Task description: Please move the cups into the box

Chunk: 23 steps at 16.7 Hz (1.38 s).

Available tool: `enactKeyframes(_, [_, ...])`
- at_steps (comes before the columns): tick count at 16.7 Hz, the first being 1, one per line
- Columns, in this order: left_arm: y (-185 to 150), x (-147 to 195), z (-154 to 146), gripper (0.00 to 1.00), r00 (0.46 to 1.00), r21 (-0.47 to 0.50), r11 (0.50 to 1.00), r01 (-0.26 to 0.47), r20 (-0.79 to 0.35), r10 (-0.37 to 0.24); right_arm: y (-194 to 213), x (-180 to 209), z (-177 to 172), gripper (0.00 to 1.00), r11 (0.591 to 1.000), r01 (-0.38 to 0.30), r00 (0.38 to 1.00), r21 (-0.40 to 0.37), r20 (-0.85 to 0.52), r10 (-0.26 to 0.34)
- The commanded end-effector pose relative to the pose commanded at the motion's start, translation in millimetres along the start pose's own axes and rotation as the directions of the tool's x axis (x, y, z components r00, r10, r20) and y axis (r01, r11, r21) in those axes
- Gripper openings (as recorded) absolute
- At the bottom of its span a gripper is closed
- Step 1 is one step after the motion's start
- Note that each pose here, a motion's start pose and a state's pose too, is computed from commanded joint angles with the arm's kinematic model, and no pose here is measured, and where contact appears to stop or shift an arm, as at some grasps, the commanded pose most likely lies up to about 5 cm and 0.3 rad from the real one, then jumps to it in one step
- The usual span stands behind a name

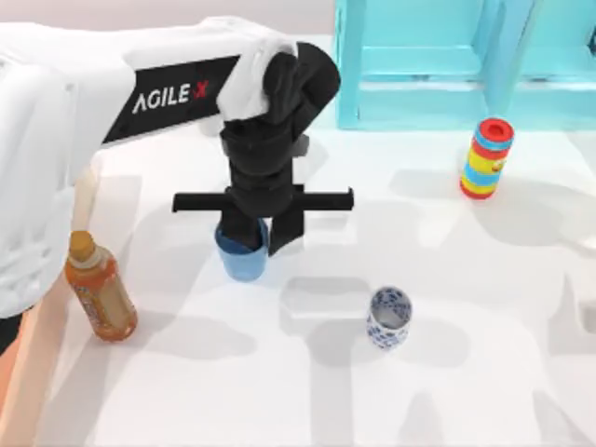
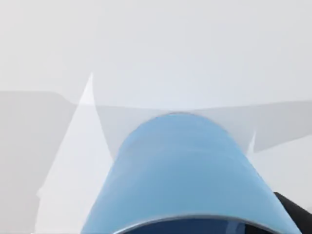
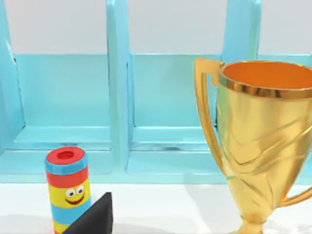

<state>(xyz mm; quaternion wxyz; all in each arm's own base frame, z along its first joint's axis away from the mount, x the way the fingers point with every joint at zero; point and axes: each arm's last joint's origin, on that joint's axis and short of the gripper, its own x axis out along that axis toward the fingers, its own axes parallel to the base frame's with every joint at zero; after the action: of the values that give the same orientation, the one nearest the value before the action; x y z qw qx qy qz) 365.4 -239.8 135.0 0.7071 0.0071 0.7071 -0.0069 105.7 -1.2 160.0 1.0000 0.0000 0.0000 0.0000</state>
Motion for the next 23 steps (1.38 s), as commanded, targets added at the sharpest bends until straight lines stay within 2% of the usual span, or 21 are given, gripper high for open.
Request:
enactKeyframes(5, [10, -12, 1, 0.00, 1.000, 0.010, 1.000, -0.001, -0.002, 0.001, 0, 0, 0, 1.00, 1.000, 0.000, 1.000, 0.000, 0.000, 0.000])
enactKeyframes(13, [96, -96, 1, 0.00, 1.000, 0.001, 1.000, -0.001, -0.001, 0.001, 0, 0, 0, 1.00, 1.000, 0.000, 1.000, 0.000, 0.000, 0.000])
enactKeyframes(19, [99, -99, 0, 0.00, 1.000, 0.005, 1.000, -0.002, -0.001, 0.002, 0, 0, 0, 1.00, 1.000, 0.000, 1.000, 0.000, 0.000, 0.000])
enactKeyframes(21, [112, -101, 0, 0.00, 1.000, -0.001, 1.000, -0.002, 0.006, 0.002, 0, 0, 0, 1.00, 1.000, 0.000, 1.000, 0.000, 0.000, 0.000])
enactKeyframes(23, [141, -107, -3, 0.00, 1.000, -0.011, 1.000, -0.001, 0.018, 0.002, 0, 0, 0, 1.00, 1.000, 0.000, 1.000, 0.000, 0.000, 0.000])
